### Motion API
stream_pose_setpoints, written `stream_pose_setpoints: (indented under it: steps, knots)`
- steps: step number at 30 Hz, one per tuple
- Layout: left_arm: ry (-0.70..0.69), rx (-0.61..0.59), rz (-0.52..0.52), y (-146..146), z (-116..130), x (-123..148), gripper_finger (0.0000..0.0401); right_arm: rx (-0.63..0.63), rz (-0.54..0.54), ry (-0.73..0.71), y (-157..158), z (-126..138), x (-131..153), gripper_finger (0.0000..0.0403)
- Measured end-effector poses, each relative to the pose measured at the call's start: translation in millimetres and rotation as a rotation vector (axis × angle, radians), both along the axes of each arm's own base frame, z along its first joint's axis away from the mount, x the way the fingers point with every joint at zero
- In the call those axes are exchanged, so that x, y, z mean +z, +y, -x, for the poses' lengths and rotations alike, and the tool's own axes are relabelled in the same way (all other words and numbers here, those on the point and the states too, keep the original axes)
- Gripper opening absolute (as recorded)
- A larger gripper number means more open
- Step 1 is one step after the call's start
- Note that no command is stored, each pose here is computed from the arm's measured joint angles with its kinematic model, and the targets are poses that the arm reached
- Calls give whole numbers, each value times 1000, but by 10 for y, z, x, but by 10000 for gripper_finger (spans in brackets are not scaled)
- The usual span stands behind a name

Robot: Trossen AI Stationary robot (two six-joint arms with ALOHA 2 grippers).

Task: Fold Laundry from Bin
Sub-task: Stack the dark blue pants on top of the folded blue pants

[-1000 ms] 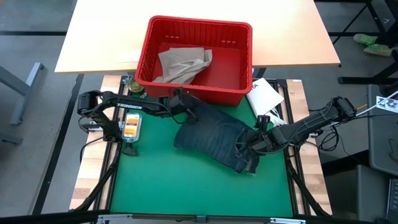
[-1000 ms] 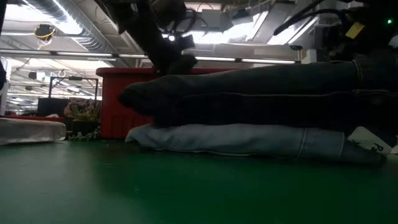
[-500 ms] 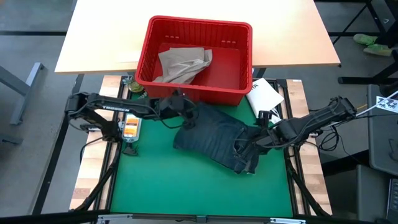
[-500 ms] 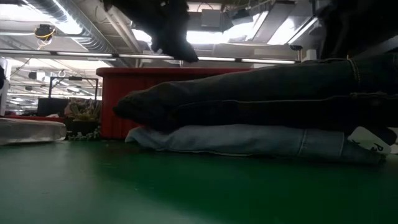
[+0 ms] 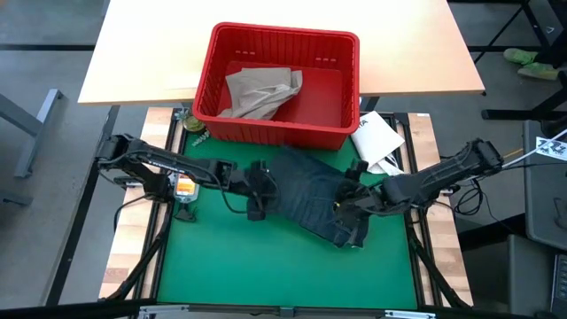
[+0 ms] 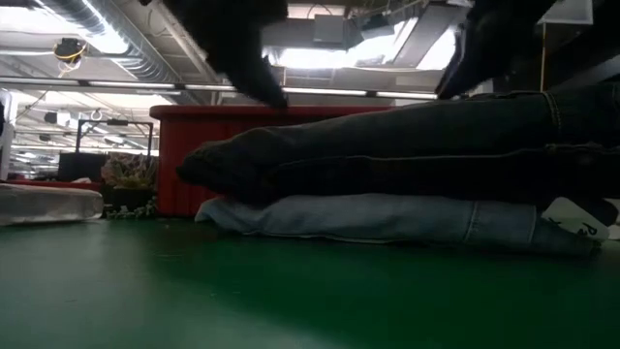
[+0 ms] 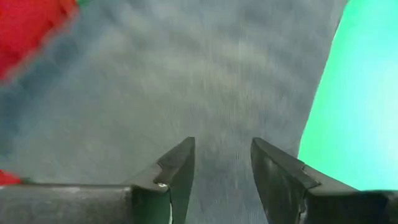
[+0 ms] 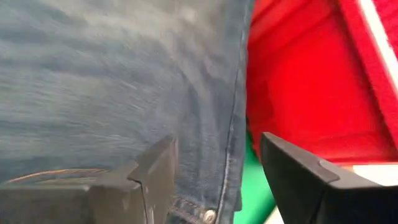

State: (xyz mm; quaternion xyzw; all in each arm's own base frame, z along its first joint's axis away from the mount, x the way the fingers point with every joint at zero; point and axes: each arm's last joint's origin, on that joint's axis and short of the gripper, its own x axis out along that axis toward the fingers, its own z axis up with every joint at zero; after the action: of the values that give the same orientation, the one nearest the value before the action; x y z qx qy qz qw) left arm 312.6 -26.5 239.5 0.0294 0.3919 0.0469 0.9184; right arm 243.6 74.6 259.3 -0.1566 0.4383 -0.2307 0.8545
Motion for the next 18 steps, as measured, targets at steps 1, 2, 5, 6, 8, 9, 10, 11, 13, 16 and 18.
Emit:
stream_pose_setpoints:
  steps: [1,2,5,6,8,9,10,11,13,16,18]
  knots:
    - [27,6,-3,-20,-18,-64,151,-11,9,24,-20,-25,-67,225]
    - [41,15,-14,-35,-44,-120,151,-21,15,53,-42,-49,-141,225]
    - [106,27,-45,-58,-111,-315,151,-48,12,123,-102,-141,-336,225]
    - [126,27,-49,-61,-135,-381,151,-56,7,151,-121,-165,-402,225]
    - [164,28,-55,-61,-179,-502,151,-69,-8,198,-156,-212,-520,225]
    - [183,29,-58,-61,-195,-559,151,-73,-16,218,-170,-231,-574,225]
    - [201,32,-66,-60,-208,-609,151,-79,-23,239,-185,-250,-623,225]
    - [212,35,-71,-60,-219,-647,151,-83,-29,255,-197,-266,-659,225]
    - [234,37,-78,-61,-230,-707,151,-92,-36,280,-220,-284,-706,225]
    - [245,37,-80,-61,-224,-720,151,-97,-37,292,-234,-283,-719,225]
    - [248,37,-80,-59,-223,-721,151,-98,-34,291,-236,-279,-714,225]
